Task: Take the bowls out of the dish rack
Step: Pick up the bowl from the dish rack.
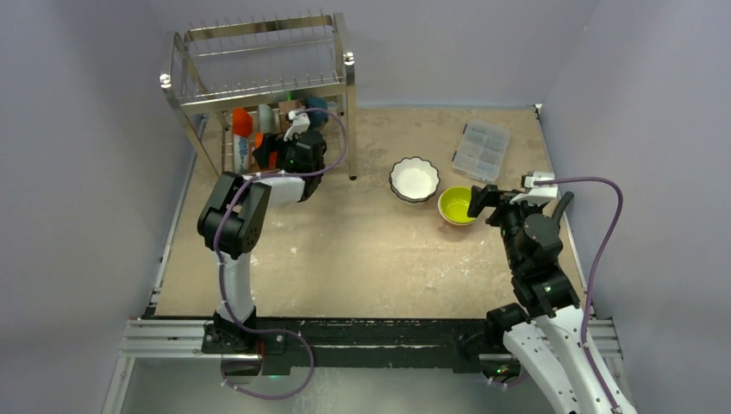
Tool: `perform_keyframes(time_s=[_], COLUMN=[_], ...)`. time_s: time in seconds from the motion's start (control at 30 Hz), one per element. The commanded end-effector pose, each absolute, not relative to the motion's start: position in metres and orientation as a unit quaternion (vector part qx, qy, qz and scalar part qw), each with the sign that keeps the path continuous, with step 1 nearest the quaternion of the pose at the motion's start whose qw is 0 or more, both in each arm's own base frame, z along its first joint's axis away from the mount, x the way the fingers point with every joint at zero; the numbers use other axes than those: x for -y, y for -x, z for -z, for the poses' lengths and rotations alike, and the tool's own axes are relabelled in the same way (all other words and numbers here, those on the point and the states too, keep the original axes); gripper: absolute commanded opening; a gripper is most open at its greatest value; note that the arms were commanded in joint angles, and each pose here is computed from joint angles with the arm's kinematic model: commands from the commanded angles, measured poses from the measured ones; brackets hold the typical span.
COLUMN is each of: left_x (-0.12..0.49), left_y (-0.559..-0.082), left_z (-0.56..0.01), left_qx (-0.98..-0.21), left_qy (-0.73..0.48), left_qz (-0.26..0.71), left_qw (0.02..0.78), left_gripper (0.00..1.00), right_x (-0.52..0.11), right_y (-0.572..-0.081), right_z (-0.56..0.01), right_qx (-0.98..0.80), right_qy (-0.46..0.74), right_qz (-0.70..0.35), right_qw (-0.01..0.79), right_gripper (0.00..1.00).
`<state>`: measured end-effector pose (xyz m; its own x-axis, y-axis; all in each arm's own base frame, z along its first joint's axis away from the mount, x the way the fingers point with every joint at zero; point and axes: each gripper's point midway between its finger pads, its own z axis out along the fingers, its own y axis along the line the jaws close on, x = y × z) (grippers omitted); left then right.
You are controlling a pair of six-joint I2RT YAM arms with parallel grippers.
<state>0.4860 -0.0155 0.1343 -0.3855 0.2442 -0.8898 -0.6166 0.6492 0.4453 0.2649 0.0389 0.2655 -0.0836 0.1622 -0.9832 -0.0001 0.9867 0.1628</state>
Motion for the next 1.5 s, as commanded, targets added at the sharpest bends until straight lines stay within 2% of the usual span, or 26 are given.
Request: perform_keyframes(time_s=[0.0, 0.83, 1.03, 1.47], left_x=[0.011, 0.010, 0.006, 0.004], left_y=[-0.496, -0.497, -0.498, -0.493], left_z=[-0.142, -0.140, -0.139, -0.156], left_qx=[-0.721, -0.731, -0.737, -0.743], left_qy=[0.146, 0.145, 0.152, 0.160], left_qz=[-0.401, -0.382, -0.361, -0.308], left_qw=[0.545, 0.547, 0.551, 0.572], left_gripper=[0.89, 0.82, 0.73, 0.66], right_x=[-0.041, -0.041, -0.042, -0.043], right_y=[-0.267, -0.267, -0.268, -0.267], right_z=[-0.270, -0.270, -0.269, -0.270], right_qx=[-0.725, -0.723, -0.724, -0.724], right_qy=[-0.048, -0.047, -0.047, -0.046], right_qz=[-0.063, -0.063, -0.064, -0.066], right_qw=[0.685, 0.686, 0.685, 0.686], right_gripper=[0.99, 0.99, 0.99, 0.99])
